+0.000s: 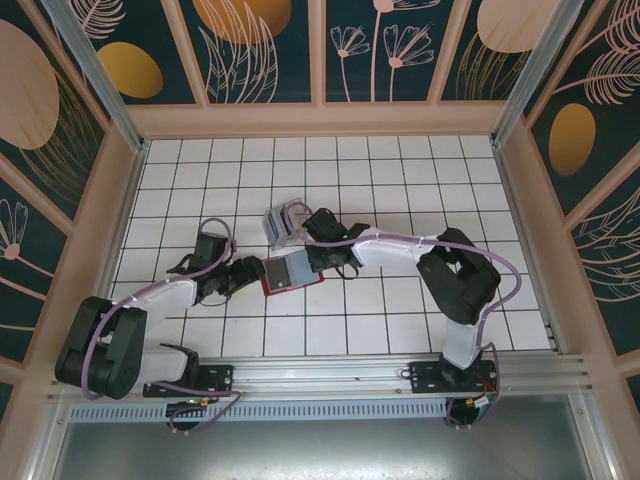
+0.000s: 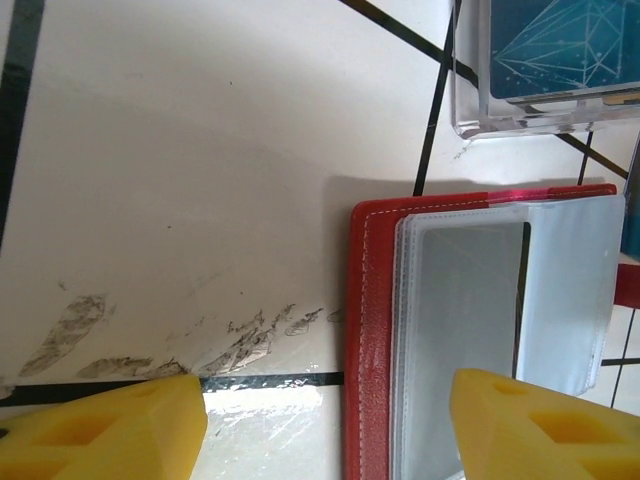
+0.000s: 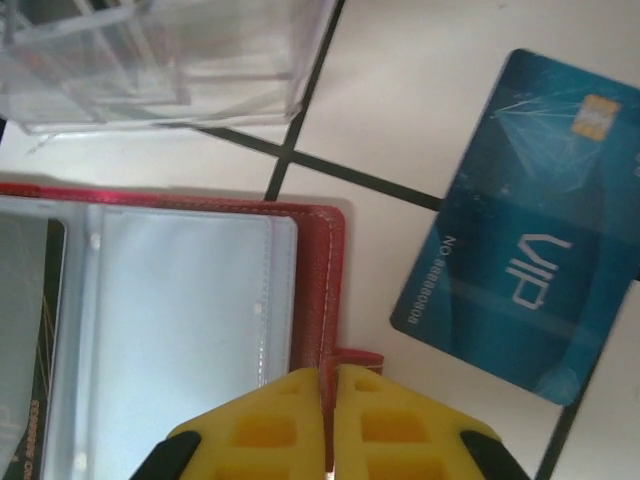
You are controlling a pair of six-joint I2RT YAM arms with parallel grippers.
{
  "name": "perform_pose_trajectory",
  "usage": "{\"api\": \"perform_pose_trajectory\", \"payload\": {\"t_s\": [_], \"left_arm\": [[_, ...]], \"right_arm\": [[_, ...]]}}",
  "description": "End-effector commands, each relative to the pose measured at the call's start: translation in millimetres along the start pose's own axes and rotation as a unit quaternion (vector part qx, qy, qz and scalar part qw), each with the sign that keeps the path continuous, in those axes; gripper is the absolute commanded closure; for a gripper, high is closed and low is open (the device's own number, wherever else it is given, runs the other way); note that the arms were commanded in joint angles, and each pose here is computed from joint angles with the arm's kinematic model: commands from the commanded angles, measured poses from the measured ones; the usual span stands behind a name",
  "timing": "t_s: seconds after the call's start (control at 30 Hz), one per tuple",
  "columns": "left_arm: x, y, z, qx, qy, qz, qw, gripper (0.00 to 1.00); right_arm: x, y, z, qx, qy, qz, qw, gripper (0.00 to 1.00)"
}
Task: Put the credit cards into the card holder
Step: Insert the credit card into the card slot, then close the card holder at the center of the table.
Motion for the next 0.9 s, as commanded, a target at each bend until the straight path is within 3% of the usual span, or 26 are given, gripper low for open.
{"api": "perform_pose_trajectory", "payload": {"t_s": [0.0, 0.17, 0.3, 0.43, 0.63, 0.87], "left_arm": [[-10.4, 27.0, 7.1, -0.026, -0.004, 0.050, 0.998, 0.34], [-6.2, 31.0, 2.9, -0.034, -0.007, 0.051, 0.998, 0.38], [-3.2, 27.4, -4.4, -0.049, 0.001, 0.053, 0.997, 0.47], [2.1, 13.7, -15.9, -0.064, 0.009, 0.031, 0.997, 0.56], [6.8, -11.2, -34.8, -0.096, 0.026, 0.001, 0.995, 0.62], [-1.2, -1.8, -52.3, -0.135, 0.053, 0.041, 0.989, 0.64]], "right_arm": [[-3.4, -2.6, 9.6, 0.105, 0.001, 0.005, 0.994, 0.97], [-7.1, 3.7, 20.6, 0.167, 0.011, 0.016, 0.986, 1.00], [-7.0, 2.0, 24.8, 0.203, 0.015, 0.008, 0.979, 1.00], [-8.3, 1.5, 26.7, 0.226, 0.022, -0.001, 0.974, 1.00], [-10.0, -4.5, 26.2, 0.248, 0.044, -0.031, 0.967, 1.00], [-14.1, -2.9, 17.3, 0.280, 0.078, -0.041, 0.956, 1.00]]}}
Point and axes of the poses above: each hand's point on the last joint's axis, 136 mm out from that joint toward the fingers, its own y axis out along the fingers, its own z axis along the line the jaws close on, x = y × z, the point moved 10 cm from there along -y, back along the fingers, and after that the axes turned 4 degrees about -y, right-handed, at the moved point
